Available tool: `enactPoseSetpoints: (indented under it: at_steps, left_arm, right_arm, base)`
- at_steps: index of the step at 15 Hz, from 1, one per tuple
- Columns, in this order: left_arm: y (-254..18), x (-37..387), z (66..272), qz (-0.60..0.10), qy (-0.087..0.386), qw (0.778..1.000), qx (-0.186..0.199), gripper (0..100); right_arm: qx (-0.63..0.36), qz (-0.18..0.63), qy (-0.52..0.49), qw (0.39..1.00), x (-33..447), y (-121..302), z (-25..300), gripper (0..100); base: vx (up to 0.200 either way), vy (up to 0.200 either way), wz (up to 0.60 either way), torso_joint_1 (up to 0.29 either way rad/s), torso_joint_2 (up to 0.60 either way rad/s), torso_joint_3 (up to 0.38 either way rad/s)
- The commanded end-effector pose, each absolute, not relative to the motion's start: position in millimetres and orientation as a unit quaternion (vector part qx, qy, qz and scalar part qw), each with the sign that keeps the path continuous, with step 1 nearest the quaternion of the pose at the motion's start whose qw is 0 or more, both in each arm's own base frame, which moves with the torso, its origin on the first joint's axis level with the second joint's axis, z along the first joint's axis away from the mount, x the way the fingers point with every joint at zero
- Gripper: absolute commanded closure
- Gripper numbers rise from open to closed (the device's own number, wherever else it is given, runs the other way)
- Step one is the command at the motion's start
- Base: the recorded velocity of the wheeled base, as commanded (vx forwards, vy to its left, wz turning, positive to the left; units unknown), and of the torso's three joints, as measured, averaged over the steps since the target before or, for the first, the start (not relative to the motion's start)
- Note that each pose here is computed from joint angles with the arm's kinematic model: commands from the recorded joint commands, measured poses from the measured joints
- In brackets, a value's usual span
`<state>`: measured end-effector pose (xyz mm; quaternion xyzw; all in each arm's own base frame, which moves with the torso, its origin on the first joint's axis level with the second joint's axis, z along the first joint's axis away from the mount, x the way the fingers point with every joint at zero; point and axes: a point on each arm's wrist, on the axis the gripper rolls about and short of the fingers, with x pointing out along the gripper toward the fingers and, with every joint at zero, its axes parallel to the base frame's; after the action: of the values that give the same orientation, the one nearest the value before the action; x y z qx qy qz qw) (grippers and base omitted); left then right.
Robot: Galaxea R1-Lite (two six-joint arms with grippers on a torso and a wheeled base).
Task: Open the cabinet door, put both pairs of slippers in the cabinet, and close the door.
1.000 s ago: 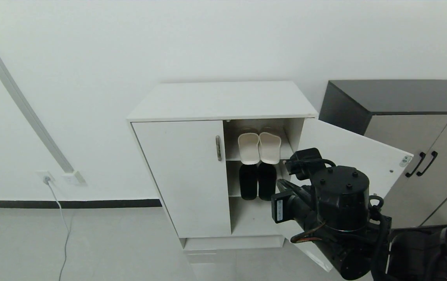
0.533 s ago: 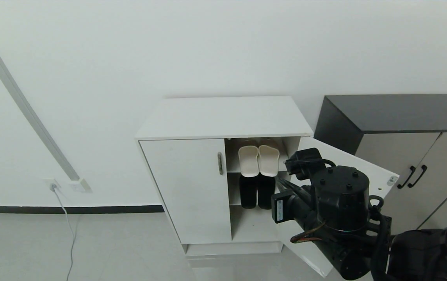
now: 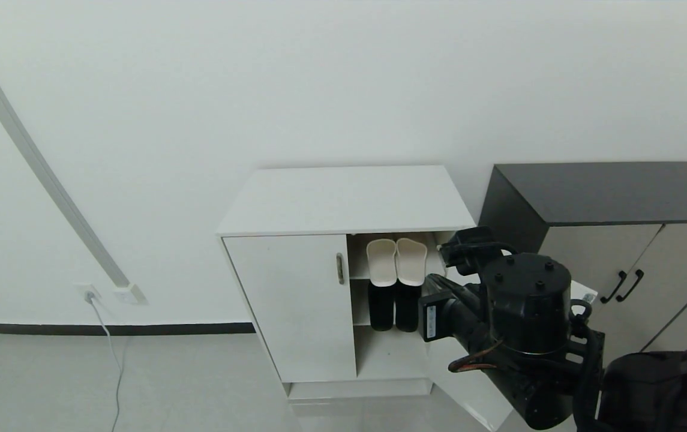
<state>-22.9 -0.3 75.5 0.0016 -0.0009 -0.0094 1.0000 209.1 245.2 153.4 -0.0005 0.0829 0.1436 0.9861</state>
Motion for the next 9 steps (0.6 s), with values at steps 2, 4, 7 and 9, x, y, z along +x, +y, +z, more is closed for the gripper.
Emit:
enactPoseSetpoints:
  at_steps: [2, 4, 7, 9]
  left_arm:
    - [-0.3, -22.8, 75.6, -0.009, -0.001, 1.0, 0.002, 100]
    - [-0.3, -22.8, 75.6, -0.009, -0.001, 1.0, 0.002, 100]
    - [-0.3, -22.8, 75.6, -0.009, -0.001, 1.0, 0.002, 100]
    - [-0.3, -22.8, 75.6, -0.009, -0.001, 1.0, 0.002, 100]
  right_arm:
    - [0.0, 0.144, 0.081, 0.986, 208.5, 244.7, 154.8, 100]
    - [0.001, 0.143, 0.082, 0.986, 208.8, 244.4, 154.8, 100]
    - [0.001, 0.141, 0.08, 0.987, 209.6, 243.8, 155.1, 100]
    - [0.0, 0.141, 0.082, 0.987, 209.2, 243.3, 154.0, 100]
  base:
    - [0.0, 0.0, 0.0, 0.173, -0.38, -0.198]
    - [0.0, 0.0, 0.0, 0.168, -0.36, -0.195]
    - [0.0, 0.0, 0.0, 0.165, -0.35, -0.185]
    - [0.0, 0.0, 0.0, 0.049, -0.1, -0.039]
